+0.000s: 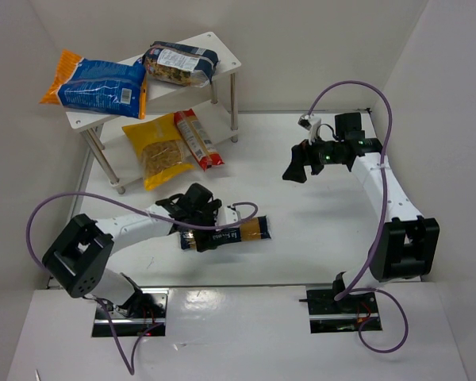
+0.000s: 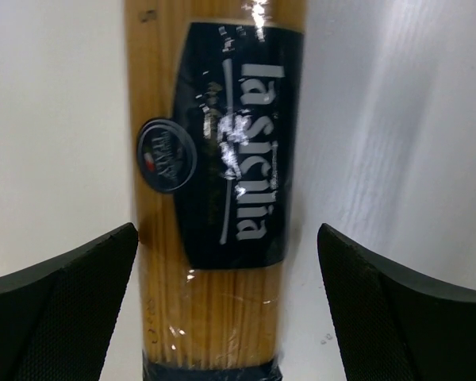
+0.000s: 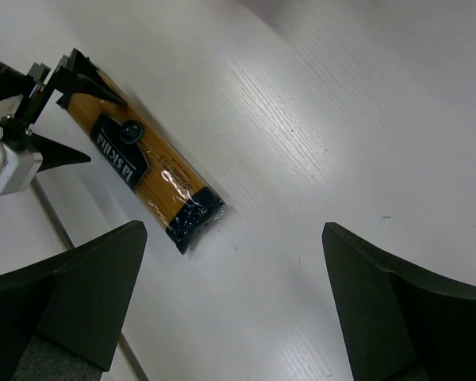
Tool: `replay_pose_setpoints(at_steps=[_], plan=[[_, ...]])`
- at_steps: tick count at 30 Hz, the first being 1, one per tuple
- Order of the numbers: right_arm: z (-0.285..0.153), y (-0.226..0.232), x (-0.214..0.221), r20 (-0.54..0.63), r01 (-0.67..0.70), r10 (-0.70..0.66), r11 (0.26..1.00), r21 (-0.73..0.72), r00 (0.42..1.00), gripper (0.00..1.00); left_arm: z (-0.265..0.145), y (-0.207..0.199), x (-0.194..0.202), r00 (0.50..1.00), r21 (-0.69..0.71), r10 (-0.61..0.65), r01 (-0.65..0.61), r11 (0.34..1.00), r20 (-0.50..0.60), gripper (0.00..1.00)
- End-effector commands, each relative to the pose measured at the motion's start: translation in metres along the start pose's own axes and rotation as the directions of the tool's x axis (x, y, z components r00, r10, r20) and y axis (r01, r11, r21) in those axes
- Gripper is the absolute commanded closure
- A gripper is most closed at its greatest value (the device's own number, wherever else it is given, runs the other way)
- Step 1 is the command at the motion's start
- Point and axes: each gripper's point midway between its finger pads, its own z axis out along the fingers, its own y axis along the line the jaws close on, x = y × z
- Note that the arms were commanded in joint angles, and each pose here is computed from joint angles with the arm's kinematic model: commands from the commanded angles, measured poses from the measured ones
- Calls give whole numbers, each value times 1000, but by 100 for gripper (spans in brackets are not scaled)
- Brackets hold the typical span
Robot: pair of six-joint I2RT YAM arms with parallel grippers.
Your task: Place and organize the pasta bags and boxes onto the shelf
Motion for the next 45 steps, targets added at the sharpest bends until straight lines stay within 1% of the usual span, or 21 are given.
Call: replay_pose_setpoints(at_steps=[1, 3, 4, 10, 12, 18, 19, 25, 26, 27, 28, 29, 30, 31, 32, 33, 34, 37, 38, 41, 45], plan=[[-3, 8, -2, 19, 12, -11, 1000, -19, 1000, 0, 3, -11, -15, 998, 28, 60, -61, 998, 23, 1], [-3, 9, -2, 23, 21, -21, 999, -27, 1000, 0, 6, -10, -15, 998, 20, 68, -68, 997, 14, 1], [-3, 9, -2, 23, 21, -21, 999, -27, 1000, 0, 12, -13, -9, 998, 31, 69, -68, 997, -12, 1], [-5, 12, -5, 33, 28, -27, 999, -35, 999, 0, 28, -10, 0, 997, 46, 24, -21, 999, -72, 1], [-4, 13, -2, 31, 32, -31, 998, -45, 999, 0, 31, -6, 8, 994, 25, 11, -8, 1000, -107, 1], [-5, 16, -1, 35, 42, -40, 998, -54, 999, 0, 26, 9, 8, 993, -25, -4, 1, 1000, -121, 1], [-5, 18, -1, 38, 42, -40, 997, -62, 998, 0, 25, 9, 11, 992, -18, -18, 16, 1000, -123, 1], [-5, 18, -1, 38, 42, -40, 997, -62, 998, 0, 22, 4, 15, 989, 12, 4, -2, 1000, -146, 1], [-5, 18, -1, 38, 42, -40, 997, -62, 998, 0, 24, 1, 19, 987, 31, -1, 6, 999, -158, 3], [-5, 18, -1, 38, 42, -40, 997, -62, 998, 0, 26, -4, 25, 984, 60, 10, 1, 998, -176, 29], [-5, 18, -1, 38, 42, -40, 997, -62, 998, 0, 26, 1, 24, 981, 50, 15, -6, 999, -192, 82], [-5, 19, -2, 42, 43, -40, 997, -72, 998, 0, 30, 3, 31, 974, 44, -28, 38, 998, -225, 100], [-5, 19, -2, 42, 43, -40, 997, -72, 998, 0, 30, 5, 24, 976, 63, -16, 30, 998, -218, 100], [-5, 19, -2, 43, 52, -49, 996, -72, 998, 0, 30, 4, 25, 972, 71, -29, 46, 996, -234, 100], [-3, 22, -2, 41, 57, -53, 995, -79, 998, 0, 28, 4, 22, 974, 83, -40, 59, 995, -222, 100], [-3, 22, -2, 41, 57, -53, 995, -79, 998, 0, 26, 6, 13, 980, 83, -36, 53, 995, -196, 100], [-3, 22, -2, 41, 57, -53, 995, -79, 998, 0, 19, 11, -3, 989, 52, -54, 62, 997, -138, 100], [-6, 23, -1, 42, 62, -59, 996, -68, 997, 0, -1, 25, -28, 995, -19, -85, 85, 996, -46, 100], [-6, 23, -1, 42, 62, -59, 996, -68, 997, 0, -6, 25, -37, 996, -14, -89, 89, 996, -14, 100], [-4, 23, 2, 37, 64, -62, 995, -71, 997, 0, -29, 41, -59, 987, -37, -141, 144, 989, 71, 100], [-3, 26, 2, 35, 69, -67, 995, -78, 997, 0, -60, 61, -71, 966, -79, -206, 220, 972, 159, 100]])
